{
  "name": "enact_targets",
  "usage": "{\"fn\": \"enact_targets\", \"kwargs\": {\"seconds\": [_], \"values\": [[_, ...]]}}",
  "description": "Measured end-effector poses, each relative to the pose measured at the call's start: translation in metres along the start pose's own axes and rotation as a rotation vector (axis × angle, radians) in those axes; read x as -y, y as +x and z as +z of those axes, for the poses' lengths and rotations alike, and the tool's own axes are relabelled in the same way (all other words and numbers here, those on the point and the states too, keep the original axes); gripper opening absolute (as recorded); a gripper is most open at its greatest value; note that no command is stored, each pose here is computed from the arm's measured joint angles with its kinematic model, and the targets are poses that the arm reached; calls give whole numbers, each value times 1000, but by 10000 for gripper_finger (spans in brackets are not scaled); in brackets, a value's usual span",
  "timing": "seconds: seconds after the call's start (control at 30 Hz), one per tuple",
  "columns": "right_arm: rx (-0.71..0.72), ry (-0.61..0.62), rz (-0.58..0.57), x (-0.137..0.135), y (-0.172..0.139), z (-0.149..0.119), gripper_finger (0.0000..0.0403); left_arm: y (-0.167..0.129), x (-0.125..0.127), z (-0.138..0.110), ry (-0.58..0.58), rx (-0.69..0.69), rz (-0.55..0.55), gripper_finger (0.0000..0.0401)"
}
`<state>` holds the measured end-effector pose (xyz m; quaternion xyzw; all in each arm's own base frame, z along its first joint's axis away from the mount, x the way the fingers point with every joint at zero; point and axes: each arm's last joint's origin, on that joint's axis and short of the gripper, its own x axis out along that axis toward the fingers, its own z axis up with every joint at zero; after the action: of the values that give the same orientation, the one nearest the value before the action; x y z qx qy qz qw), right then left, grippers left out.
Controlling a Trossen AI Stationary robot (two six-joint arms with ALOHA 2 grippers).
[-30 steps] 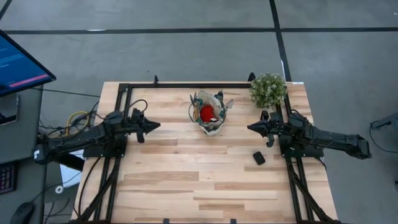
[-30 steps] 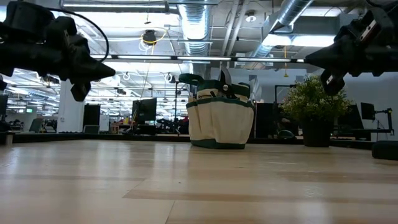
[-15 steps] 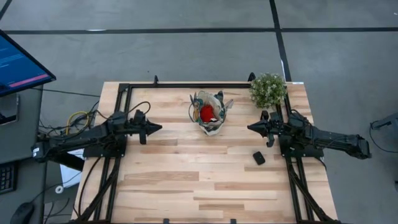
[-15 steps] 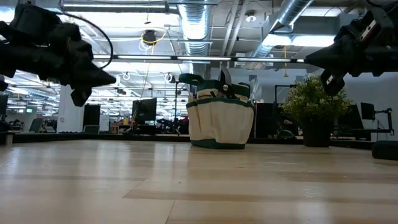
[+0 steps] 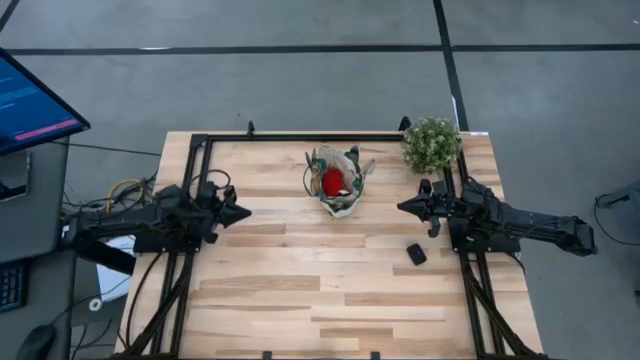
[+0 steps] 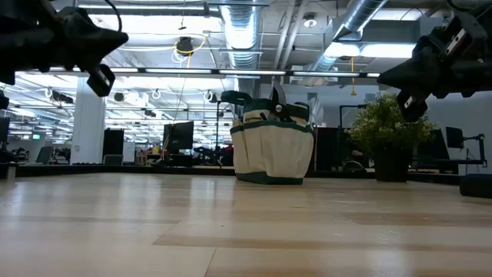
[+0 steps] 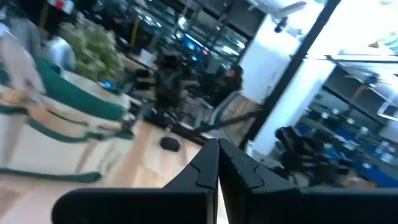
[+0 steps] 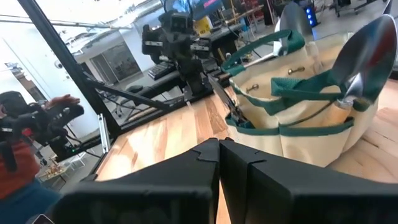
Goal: Pick & Place Garden tools in Gardening bag
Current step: Return to Home Position
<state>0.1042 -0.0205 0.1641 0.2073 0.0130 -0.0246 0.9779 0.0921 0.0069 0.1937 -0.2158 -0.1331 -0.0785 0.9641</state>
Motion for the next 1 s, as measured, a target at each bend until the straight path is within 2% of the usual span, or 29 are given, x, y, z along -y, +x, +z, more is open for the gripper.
{"fn": "enact_targets", "kwargs": {"seconds": [0.23,0.63,0.7,0.77,0.87,0.93,1.0], "values": [[-3,1,-1,0,0,0,0,1,13,-6,-43,-57,-136,8],[-2,1,-1,0,0,0,0,1,13,-6,-37,-57,-138,8],[-2,1,-1,0,0,0,0,1,14,-4,37,-31,-144,8],[-2,1,-1,0,0,0,0,1,18,2,109,52,-156,8],[-2,0,0,0,0,0,0,-2,23,17,372,245,-131,8],[-5,1,-2,0,0,-1,0,-4,24,22,538,327,-76,8],[-5,1,-2,0,0,0,0,-3,22,23,550,335,26,8]]}}
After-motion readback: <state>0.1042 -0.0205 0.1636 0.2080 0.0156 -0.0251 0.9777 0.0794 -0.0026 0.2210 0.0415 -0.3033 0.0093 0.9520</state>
